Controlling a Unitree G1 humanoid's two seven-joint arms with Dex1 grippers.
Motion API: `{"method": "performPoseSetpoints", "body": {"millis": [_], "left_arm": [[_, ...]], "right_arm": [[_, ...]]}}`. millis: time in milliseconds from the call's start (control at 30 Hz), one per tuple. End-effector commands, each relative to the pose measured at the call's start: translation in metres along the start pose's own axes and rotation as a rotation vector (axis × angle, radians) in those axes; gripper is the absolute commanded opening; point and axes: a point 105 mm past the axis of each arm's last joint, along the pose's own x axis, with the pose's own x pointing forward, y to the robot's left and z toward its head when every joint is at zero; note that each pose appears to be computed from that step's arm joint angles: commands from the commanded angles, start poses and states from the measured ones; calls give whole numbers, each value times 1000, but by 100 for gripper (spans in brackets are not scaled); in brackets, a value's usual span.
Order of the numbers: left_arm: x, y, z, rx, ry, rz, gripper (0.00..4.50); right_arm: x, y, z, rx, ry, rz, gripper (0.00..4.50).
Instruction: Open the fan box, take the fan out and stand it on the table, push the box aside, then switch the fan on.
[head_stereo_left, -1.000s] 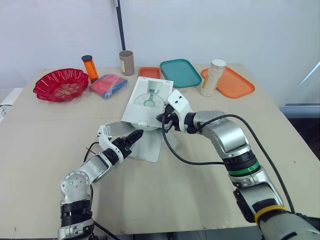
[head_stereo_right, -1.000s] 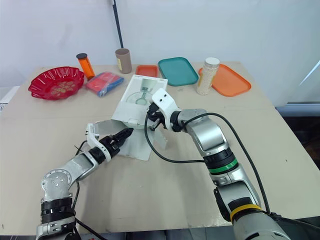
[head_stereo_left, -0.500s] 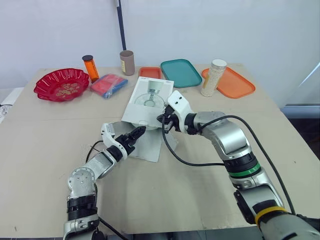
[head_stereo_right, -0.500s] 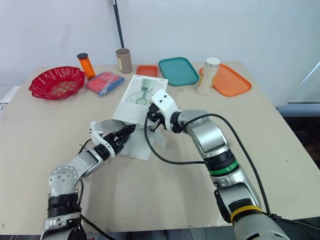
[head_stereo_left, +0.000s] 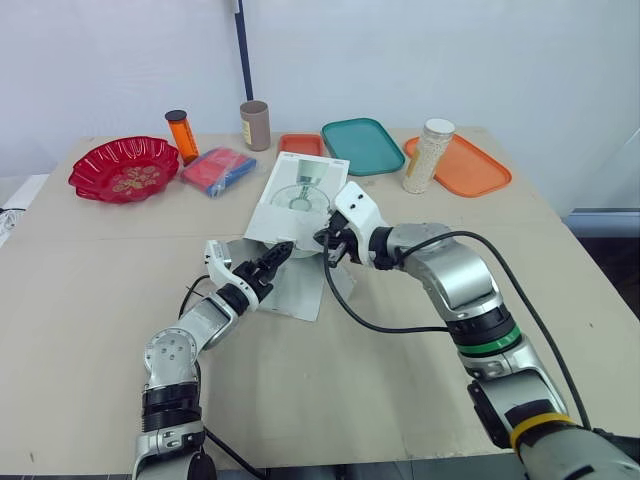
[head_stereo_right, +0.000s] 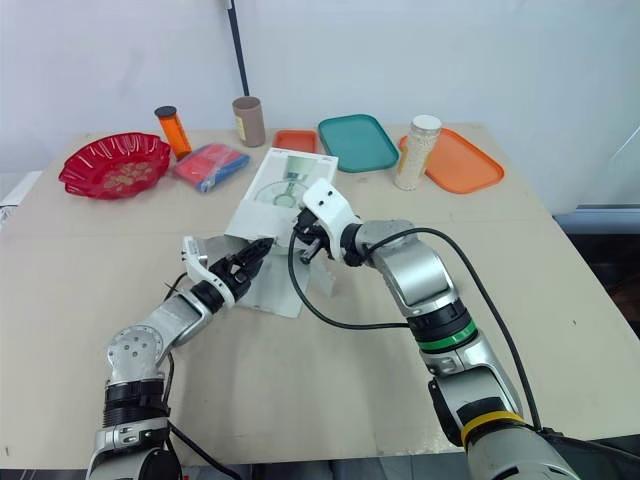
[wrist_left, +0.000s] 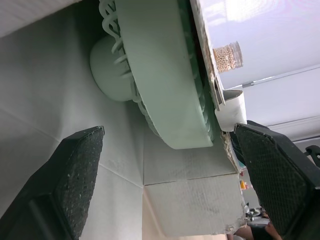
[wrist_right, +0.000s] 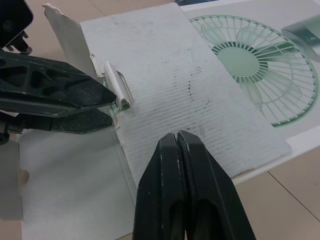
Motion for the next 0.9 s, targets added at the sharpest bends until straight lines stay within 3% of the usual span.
{"method": "performPoseSetpoints", "body": {"millis": [33, 67, 100, 167, 300, 833, 900], "left_arm": [[1, -7, 6, -12, -26, -29, 443], [2, -7, 7, -25, -34, -35, 443], [3, -8, 7, -34, -40, -39, 405], [5, -9, 8, -64, -50, -50, 383], [7, -7, 7, -83, -43, -47, 253], [6, -10, 7, -107, -26, -70, 253], [6, -10, 7, -115, -25, -72, 198]], "right_arm": [[0, 4, 2, -23, -2, 1, 0], [-1, 4, 1, -25, 0, 1, 0], [-1, 4, 1, -26, 1, 1, 0], [-1, 4, 1, -27, 3, -1, 0], [-2, 3, 0, -28, 6, -5, 0], [-1, 2, -1, -32, 4, -13, 0], [-1, 3, -1, -33, 5, -13, 0]]}}
